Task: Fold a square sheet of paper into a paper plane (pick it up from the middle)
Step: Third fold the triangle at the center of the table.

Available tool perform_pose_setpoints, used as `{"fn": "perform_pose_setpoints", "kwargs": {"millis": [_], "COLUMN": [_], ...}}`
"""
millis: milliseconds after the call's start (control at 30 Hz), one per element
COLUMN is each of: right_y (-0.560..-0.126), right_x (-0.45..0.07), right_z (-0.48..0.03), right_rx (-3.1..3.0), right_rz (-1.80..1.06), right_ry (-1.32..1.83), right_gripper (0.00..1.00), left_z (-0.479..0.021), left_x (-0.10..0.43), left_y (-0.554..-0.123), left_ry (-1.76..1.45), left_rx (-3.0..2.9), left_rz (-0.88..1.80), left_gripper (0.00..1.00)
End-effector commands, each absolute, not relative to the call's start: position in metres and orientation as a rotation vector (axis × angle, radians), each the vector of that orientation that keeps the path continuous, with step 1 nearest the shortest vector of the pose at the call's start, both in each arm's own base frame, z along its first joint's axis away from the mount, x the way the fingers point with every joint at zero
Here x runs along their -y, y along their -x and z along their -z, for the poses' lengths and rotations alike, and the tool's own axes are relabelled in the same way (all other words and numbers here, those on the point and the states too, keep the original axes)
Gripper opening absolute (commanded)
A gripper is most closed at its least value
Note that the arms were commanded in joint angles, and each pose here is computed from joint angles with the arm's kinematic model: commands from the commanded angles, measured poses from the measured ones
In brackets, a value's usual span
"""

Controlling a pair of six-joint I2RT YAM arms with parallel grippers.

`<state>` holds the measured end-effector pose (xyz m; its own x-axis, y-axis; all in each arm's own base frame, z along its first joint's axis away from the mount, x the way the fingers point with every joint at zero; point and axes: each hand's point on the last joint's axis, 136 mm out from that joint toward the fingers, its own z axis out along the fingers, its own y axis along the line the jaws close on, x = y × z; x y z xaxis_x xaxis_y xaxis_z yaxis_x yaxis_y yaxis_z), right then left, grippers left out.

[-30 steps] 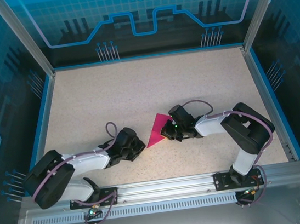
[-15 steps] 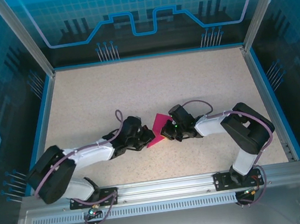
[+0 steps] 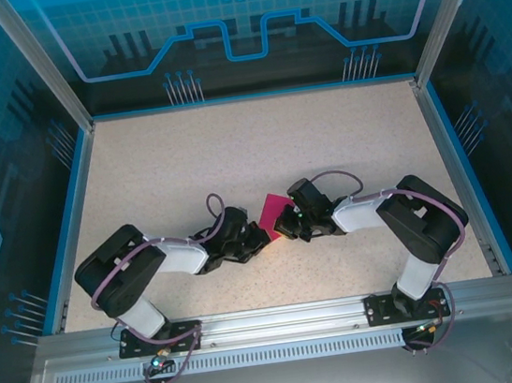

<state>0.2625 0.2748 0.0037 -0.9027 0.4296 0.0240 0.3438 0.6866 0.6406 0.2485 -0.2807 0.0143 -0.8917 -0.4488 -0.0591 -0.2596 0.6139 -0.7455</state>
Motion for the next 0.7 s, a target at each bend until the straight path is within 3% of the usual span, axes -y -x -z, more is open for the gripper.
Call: {"fn": "perform_pose_setpoints", "kwargs": {"millis": [0,667], "right_y": [-0.205,-0.189], "right_x": [-0.201,-0.179], "right_z": [0.075,0.090], "right_rx": [-3.007,-3.042], "right_rz": [-0.468,-0.310], "right_ry": [-0.843,-0.906], "right_gripper": [0.00,0.00], "left_z": [-0.006,0.043], "left_x": [0.275,0.201], "left_y": [-0.253,-0.214], "left_ry": [0.651,0.964], "left_rx": [-2.542,-2.583], "left_rz": [1.111,0.766], "left_gripper": [0.00,0.00]}}
